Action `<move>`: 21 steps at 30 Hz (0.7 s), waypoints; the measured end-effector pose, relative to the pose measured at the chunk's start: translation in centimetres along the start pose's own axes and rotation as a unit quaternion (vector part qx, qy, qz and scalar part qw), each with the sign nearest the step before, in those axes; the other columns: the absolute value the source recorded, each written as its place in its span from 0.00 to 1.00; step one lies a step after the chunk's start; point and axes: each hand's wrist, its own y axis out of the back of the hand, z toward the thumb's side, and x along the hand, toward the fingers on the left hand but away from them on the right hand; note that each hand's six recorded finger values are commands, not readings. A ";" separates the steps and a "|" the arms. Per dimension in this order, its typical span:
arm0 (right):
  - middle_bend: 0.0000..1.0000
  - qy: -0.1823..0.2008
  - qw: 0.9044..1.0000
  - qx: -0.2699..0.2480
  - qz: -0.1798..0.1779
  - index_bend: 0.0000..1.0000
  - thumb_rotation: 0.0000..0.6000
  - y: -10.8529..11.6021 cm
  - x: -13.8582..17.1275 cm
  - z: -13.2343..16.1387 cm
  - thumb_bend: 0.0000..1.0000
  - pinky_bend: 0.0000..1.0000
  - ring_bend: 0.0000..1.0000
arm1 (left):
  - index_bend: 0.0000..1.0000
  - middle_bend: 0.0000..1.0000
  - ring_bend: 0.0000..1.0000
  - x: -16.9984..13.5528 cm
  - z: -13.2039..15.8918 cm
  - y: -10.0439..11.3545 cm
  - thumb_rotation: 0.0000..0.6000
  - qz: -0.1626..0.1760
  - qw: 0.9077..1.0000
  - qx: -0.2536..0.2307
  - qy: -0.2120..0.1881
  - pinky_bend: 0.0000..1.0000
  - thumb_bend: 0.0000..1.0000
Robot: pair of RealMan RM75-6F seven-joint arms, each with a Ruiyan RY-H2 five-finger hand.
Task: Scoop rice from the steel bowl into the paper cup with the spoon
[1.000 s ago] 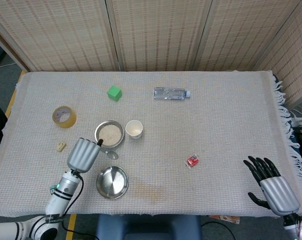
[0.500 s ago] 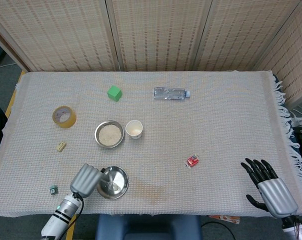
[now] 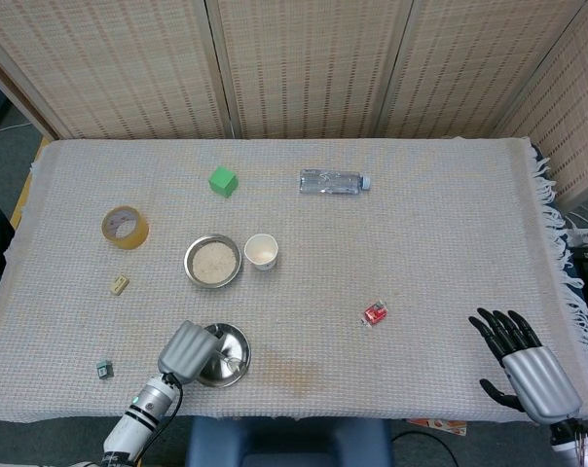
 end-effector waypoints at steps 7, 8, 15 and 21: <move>0.00 -0.002 1.000 0.000 0.001 0.00 1.00 0.0 -0.1 0.0 0.15 0.00 0.00 | 0.30 1.00 1.00 0.2 0.1 -0.1 1.00 0.000 1.000 -0.019 0.002 1.00 0.45; 0.00 -0.002 1.000 0.000 0.001 0.00 1.00 0.0 -0.1 0.0 0.15 0.00 0.00 | 0.26 1.00 1.00 0.2 0.1 -0.1 1.00 0.000 1.000 -0.022 0.003 1.00 0.45; 0.00 -0.001 1.000 -0.001 -0.002 0.00 1.00 0.1 0.1 0.0 0.15 0.00 0.00 | 0.11 1.00 1.00 0.2 -0.1 -0.2 1.00 -0.004 1.000 -0.025 0.006 1.00 0.45; 0.00 -0.002 1.000 -0.002 -0.004 0.00 1.00 0.2 0.1 -0.1 0.15 0.00 0.00 | 0.04 0.91 0.90 -0.4 -1.2 1.6 1.00 0.020 0.998 -0.063 0.014 0.98 0.41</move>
